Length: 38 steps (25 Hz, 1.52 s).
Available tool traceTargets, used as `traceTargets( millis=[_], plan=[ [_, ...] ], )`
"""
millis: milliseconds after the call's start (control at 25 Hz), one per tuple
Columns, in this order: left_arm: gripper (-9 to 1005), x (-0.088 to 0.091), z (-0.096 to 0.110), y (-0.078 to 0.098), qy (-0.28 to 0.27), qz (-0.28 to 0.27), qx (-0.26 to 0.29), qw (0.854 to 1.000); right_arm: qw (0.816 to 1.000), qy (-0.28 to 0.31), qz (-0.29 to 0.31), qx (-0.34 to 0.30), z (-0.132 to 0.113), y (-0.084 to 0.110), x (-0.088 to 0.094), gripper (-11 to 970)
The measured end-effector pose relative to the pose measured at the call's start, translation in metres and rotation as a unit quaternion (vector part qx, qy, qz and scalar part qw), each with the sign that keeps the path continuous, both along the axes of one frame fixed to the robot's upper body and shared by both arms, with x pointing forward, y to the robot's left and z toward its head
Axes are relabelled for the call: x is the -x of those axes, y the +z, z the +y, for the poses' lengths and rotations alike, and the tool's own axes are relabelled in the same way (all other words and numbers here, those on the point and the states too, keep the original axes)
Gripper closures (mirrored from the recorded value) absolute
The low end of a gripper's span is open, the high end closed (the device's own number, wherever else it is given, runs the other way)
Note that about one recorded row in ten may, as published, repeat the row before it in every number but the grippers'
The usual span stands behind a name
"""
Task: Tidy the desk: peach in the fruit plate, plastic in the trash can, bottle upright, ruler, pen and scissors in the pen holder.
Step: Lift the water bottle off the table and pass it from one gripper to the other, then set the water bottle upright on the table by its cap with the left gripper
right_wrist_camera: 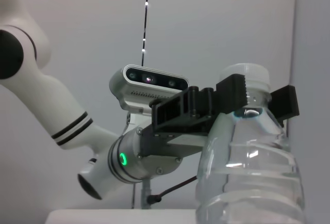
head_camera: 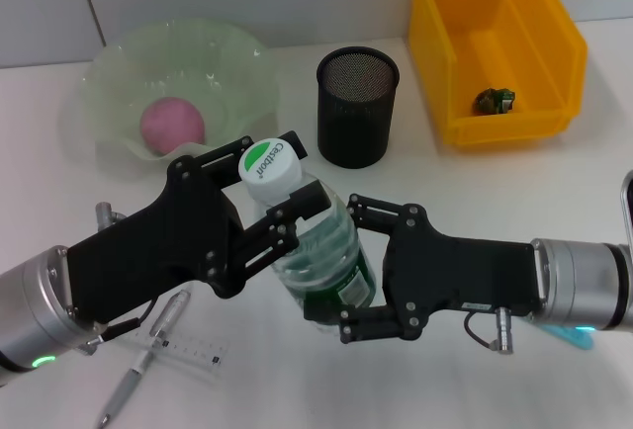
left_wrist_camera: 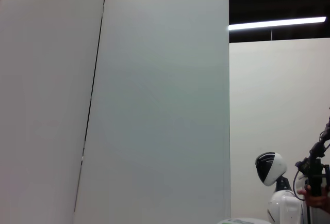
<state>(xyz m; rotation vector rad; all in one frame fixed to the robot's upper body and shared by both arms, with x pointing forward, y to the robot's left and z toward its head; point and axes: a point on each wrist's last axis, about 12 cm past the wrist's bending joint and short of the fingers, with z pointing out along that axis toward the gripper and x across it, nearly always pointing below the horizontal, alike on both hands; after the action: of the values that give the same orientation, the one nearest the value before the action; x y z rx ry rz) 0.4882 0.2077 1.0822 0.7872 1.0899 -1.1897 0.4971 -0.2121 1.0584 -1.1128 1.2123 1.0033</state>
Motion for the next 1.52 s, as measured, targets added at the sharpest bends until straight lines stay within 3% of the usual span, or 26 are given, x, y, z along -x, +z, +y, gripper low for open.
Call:
traceTargets(
  millis=[320,960,1200,1360,1520],
  plan=[
    [546,0.002,-0.001,-0.001,-0.005,0.001,-0.003,1.0,0.999,0.023,0.023,0.016,-0.002,0.004,-0.002,133],
    [545,0.002,0.001,-0.002,-0.005,-0.005,-0.009,1.0,0.999,0.007,0.039,0.023,-0.022,0.012,0.001,134],
    [546,0.0,0.004,-0.001,0.004,-0.017,-0.015,1.0,0.997,-0.053,0.047,0.038,-0.059,0.019,0.012,134],
    [546,-0.006,0.01,0.003,0.018,-0.029,-0.02,0.999,0.991,-0.119,0.054,0.037,-0.098,0.023,0.032,134],
    [545,-0.016,0.016,0.005,0.053,-0.053,-0.036,0.997,0.987,-0.137,0.063,0.046,-0.113,0.02,0.044,134]
  ],
)
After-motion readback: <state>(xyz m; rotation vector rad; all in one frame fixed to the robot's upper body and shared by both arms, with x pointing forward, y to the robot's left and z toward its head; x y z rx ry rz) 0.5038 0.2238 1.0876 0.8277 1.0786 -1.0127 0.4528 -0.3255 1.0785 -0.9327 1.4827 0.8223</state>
